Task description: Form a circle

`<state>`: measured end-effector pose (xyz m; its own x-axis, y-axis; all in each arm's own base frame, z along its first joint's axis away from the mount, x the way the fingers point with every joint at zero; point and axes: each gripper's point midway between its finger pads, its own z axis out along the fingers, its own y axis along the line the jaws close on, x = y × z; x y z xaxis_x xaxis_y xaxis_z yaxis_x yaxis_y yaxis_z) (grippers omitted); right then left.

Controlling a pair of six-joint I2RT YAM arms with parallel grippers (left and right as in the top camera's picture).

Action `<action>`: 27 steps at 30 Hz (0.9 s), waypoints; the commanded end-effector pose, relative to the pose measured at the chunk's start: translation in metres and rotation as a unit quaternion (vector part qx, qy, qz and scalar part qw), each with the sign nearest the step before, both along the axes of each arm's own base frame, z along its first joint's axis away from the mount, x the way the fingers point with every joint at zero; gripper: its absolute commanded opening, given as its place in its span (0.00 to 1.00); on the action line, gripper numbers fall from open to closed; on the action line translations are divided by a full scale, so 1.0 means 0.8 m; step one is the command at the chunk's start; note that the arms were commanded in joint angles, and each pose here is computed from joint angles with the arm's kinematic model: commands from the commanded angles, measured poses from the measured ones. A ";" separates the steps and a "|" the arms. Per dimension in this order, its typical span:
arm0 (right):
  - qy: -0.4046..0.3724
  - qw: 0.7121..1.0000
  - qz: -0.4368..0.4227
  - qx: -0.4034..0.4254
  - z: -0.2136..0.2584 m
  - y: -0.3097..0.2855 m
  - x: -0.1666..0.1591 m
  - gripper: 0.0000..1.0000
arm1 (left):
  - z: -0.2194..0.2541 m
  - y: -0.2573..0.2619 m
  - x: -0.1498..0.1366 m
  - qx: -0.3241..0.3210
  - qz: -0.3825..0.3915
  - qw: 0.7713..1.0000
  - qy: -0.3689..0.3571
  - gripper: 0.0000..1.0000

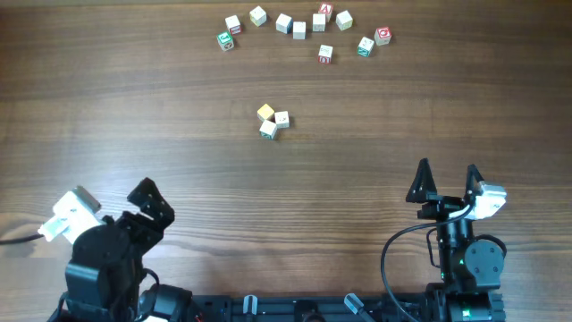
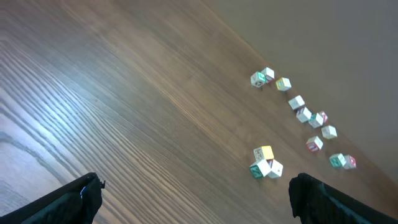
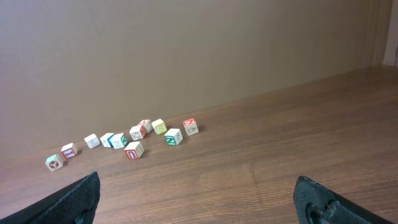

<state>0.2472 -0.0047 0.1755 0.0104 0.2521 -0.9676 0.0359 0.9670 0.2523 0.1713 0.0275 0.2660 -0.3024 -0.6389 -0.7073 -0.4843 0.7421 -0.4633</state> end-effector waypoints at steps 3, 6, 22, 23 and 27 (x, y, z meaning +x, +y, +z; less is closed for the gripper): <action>-0.004 1.000 0.005 -0.009 0.002 0.002 0.000 1.00 | -0.013 0.018 -0.013 -0.005 0.035 0.998 -0.060 1.00; -0.004 1.000 0.005 -0.009 0.002 0.002 0.000 1.00 | -0.033 0.019 -0.009 -0.021 0.043 0.994 -0.102 1.00; -0.005 1.000 0.005 -0.009 0.003 0.002 0.000 1.00 | -0.112 -0.019 0.083 0.031 -0.071 0.970 -0.231 1.00; -0.004 1.000 0.005 -0.009 0.002 0.002 0.000 1.00 | -0.117 -0.019 0.085 0.039 -0.074 0.970 -0.230 1.00; -0.004 1.000 0.005 -0.009 0.002 0.002 0.000 1.00 | -0.136 -0.019 0.088 0.066 -0.085 0.971 -0.214 1.00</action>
